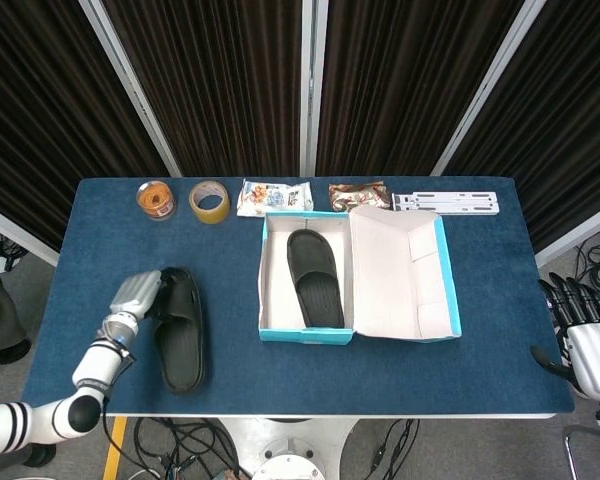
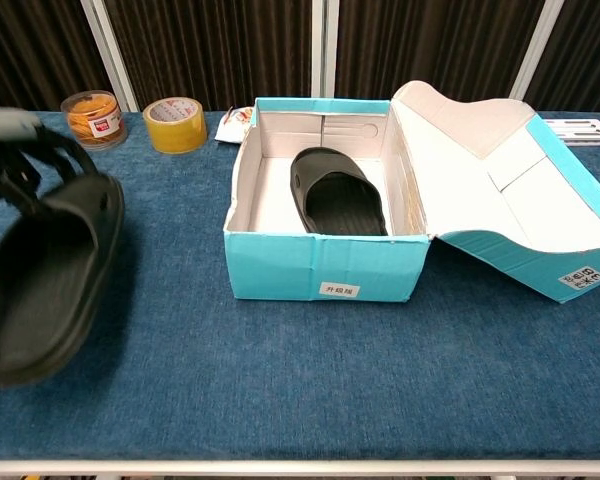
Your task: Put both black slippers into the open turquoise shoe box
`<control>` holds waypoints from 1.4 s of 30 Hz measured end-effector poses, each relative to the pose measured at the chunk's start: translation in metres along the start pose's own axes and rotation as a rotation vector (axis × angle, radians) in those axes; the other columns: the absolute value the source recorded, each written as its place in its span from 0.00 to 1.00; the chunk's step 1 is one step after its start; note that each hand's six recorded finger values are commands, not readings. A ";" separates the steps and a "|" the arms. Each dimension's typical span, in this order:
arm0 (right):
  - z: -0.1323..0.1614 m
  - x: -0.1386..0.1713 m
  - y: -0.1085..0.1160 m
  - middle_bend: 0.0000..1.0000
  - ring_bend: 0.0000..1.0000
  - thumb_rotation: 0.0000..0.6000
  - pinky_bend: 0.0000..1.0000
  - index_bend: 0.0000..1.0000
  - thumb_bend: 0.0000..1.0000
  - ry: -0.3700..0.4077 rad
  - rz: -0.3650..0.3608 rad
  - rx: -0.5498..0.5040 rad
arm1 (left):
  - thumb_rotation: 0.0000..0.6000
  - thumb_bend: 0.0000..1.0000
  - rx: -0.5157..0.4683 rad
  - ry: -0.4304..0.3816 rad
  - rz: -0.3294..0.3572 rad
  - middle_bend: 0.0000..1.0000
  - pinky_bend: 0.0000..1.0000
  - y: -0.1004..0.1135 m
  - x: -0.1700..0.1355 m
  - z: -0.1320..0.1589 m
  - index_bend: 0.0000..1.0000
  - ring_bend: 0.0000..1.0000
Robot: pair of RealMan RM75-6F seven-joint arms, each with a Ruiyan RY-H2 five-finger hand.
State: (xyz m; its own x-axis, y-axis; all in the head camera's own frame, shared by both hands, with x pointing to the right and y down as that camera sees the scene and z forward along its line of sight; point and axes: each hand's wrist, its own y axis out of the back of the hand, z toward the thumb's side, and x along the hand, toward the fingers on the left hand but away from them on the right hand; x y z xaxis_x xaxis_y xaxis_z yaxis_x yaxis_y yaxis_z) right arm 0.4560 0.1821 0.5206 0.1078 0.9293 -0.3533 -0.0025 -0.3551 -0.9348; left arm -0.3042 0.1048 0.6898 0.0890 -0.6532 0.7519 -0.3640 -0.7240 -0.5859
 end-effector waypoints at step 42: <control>0.008 -0.006 0.003 0.03 0.00 1.00 0.11 0.00 0.11 -0.010 0.027 0.042 | 1.00 0.15 -0.453 -0.557 0.078 0.53 0.79 -0.014 0.109 0.196 0.51 0.58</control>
State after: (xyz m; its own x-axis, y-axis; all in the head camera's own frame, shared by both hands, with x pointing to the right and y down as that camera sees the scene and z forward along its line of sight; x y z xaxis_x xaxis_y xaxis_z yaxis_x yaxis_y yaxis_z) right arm 0.4475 0.1759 0.5199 0.0971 0.9206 -0.3782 -0.0474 -0.3752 -0.9257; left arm -0.1081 0.0004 0.7205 0.4623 -0.8027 0.3767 -0.7267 -0.5864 -0.3577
